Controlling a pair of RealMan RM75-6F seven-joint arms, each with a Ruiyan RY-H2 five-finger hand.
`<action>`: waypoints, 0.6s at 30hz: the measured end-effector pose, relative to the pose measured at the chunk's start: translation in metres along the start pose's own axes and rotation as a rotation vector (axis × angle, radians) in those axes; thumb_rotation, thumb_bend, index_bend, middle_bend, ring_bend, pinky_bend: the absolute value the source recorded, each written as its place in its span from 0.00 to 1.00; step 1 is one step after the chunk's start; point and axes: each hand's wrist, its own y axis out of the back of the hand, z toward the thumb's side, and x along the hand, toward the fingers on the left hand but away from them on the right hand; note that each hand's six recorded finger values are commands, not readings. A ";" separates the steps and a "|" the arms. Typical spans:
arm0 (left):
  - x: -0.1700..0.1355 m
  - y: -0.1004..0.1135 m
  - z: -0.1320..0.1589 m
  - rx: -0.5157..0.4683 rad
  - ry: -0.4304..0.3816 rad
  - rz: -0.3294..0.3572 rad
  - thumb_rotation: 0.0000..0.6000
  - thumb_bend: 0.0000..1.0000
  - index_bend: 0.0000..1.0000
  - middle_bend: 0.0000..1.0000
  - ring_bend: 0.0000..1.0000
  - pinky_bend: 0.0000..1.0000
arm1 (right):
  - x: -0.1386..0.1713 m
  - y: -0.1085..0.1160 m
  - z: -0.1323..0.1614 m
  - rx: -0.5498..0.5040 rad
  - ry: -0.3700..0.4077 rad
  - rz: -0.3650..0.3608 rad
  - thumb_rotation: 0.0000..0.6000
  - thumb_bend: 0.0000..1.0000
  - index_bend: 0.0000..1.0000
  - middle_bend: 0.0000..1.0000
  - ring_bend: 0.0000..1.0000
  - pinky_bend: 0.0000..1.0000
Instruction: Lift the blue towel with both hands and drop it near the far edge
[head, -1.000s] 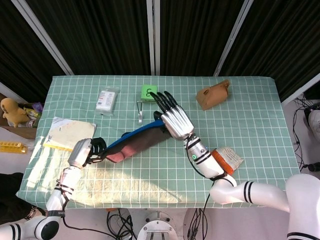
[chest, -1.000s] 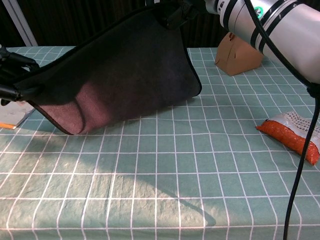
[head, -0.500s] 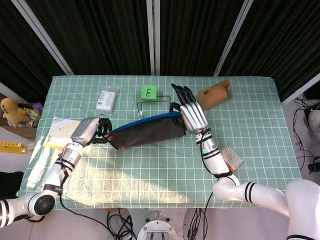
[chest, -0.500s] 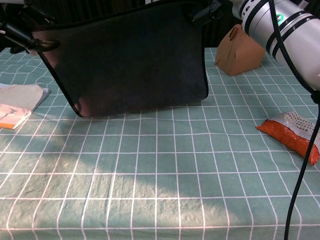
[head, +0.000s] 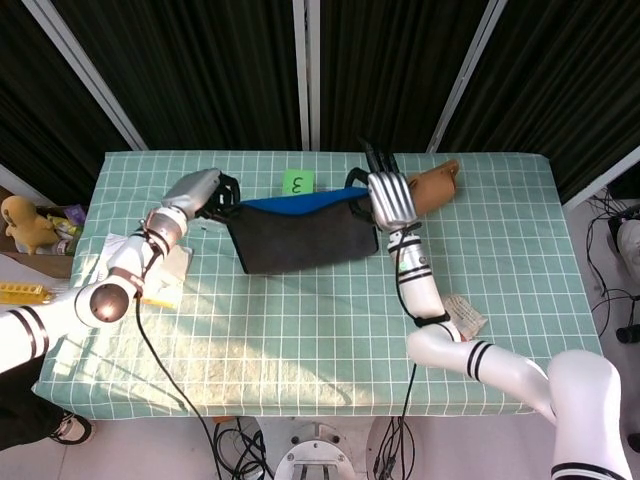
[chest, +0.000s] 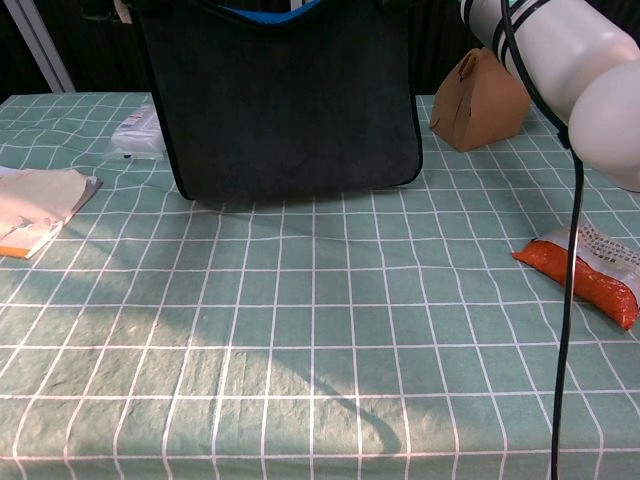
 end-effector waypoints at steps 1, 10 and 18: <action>0.004 0.005 0.000 -0.005 0.011 0.003 1.00 0.48 0.80 0.73 0.70 0.78 | -0.005 0.000 0.000 0.001 -0.006 -0.002 1.00 0.55 1.00 0.00 0.00 0.00; 0.033 0.038 -0.011 -0.086 0.094 -0.017 1.00 0.48 0.80 0.73 0.70 0.78 | -0.052 0.003 -0.008 0.055 -0.072 -0.017 1.00 0.55 1.00 0.00 0.00 0.00; 0.055 0.057 -0.023 -0.126 0.148 0.006 1.00 0.48 0.81 0.74 0.70 0.78 | -0.080 0.002 -0.004 0.057 -0.111 -0.032 1.00 0.57 1.00 0.00 0.00 0.00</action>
